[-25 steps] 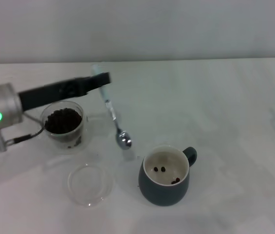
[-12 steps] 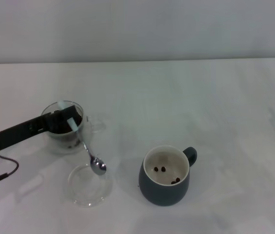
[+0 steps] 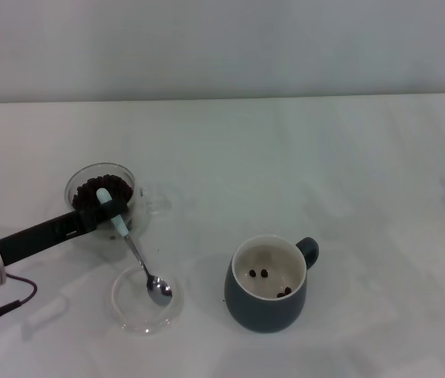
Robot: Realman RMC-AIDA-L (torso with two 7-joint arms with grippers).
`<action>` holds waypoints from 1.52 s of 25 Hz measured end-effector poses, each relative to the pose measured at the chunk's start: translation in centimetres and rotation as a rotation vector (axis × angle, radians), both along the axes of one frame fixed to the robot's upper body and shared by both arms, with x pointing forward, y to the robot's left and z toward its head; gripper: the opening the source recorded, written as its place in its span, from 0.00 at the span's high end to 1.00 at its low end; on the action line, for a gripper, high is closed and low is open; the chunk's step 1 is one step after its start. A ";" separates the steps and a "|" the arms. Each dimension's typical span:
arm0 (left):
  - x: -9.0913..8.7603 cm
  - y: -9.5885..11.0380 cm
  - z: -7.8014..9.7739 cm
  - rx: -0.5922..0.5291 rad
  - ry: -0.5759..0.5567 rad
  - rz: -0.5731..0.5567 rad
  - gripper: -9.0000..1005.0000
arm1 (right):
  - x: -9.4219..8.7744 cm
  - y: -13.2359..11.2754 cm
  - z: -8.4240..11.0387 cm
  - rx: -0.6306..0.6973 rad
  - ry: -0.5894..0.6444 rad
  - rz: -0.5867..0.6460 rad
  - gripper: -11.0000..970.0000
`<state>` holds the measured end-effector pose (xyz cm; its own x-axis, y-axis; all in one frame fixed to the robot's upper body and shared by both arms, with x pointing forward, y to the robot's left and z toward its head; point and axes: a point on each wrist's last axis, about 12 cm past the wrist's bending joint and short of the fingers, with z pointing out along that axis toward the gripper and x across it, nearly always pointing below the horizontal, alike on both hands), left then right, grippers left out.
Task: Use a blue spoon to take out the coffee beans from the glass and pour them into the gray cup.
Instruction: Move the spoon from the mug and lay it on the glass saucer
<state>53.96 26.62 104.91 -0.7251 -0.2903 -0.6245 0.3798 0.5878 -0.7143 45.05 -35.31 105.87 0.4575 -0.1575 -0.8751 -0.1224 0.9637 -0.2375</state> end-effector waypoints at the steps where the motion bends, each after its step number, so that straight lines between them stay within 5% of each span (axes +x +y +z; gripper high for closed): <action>1: 0.0 0.0 -0.1 0.002 0.006 0.003 0.87 | -0.1 0.0 0.0 0.001 -0.003 0.001 0.39; 21: -0.5 -0.7 -1.7 -0.005 0.064 -0.001 0.86 | -0.2 0.1 0.1 -0.002 -0.016 0.004 0.39; 38: -0.4 -0.6 -1.4 -0.058 0.108 0.017 0.46 | 0.0 0.2 0.3 -0.004 -0.027 0.011 0.39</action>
